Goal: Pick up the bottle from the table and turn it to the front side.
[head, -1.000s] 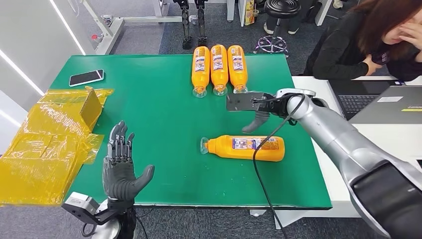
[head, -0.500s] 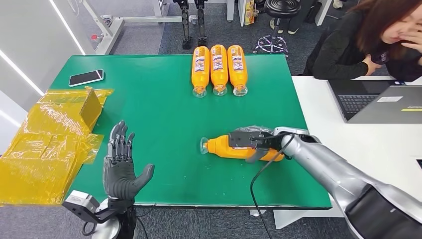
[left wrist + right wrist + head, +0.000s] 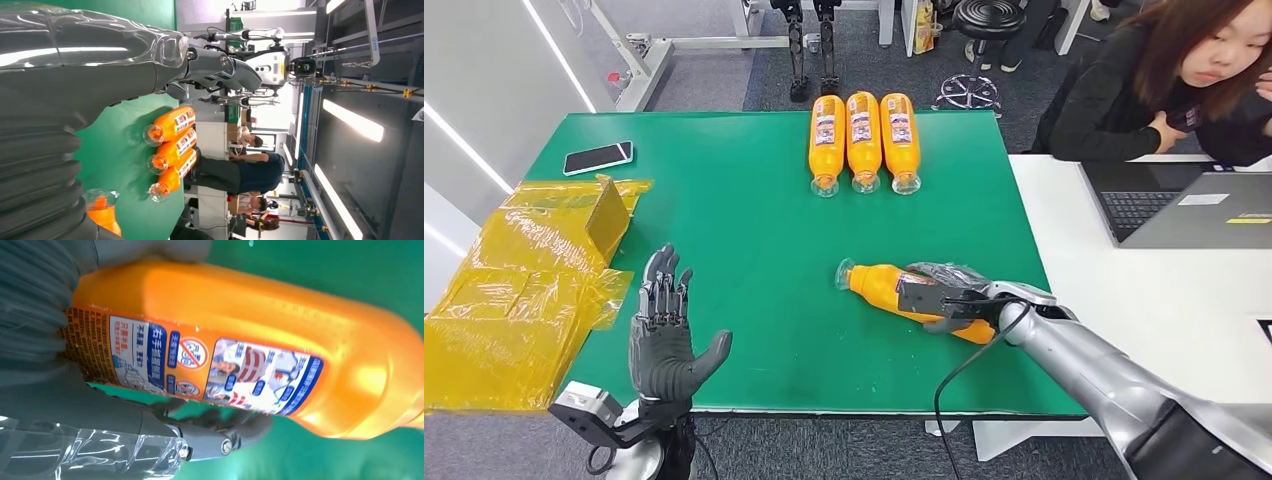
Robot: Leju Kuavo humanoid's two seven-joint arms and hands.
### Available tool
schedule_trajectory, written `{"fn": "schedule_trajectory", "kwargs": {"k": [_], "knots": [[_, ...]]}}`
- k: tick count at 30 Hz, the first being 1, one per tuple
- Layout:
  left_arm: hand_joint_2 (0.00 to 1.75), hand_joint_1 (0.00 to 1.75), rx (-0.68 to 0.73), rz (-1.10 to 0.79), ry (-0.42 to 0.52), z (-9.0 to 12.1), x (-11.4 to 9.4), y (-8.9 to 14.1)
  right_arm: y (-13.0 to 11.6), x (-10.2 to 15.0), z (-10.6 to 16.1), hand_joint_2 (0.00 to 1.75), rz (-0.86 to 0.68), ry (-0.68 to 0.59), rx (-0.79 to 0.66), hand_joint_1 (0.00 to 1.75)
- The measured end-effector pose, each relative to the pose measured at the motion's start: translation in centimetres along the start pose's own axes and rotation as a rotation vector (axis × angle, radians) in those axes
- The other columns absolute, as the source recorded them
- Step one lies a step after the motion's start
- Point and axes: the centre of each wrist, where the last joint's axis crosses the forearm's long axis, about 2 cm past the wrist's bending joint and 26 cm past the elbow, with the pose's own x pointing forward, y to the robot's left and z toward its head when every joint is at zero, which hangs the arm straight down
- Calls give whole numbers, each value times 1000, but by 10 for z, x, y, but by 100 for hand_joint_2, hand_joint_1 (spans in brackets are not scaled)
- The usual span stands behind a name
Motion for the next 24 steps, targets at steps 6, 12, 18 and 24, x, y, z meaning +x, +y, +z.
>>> {"fn": "schedule_trajectory", "kwargs": {"k": [6,12,18,24], "knots": [[175,0,1,-2,7,2,-1,0,13,-8,5,175,-8,-3,-22,175],[175,0,3,-10,9,3,-1,2,14,-7,8,175,0,-9,-35,175],[175,0,7,-15,11,3,-1,3,11,-6,9,175,1,-30,-72,175],[175,0,24,-29,14,10,1,2,25,4,13,175,-16,-112,-242,175]]}}
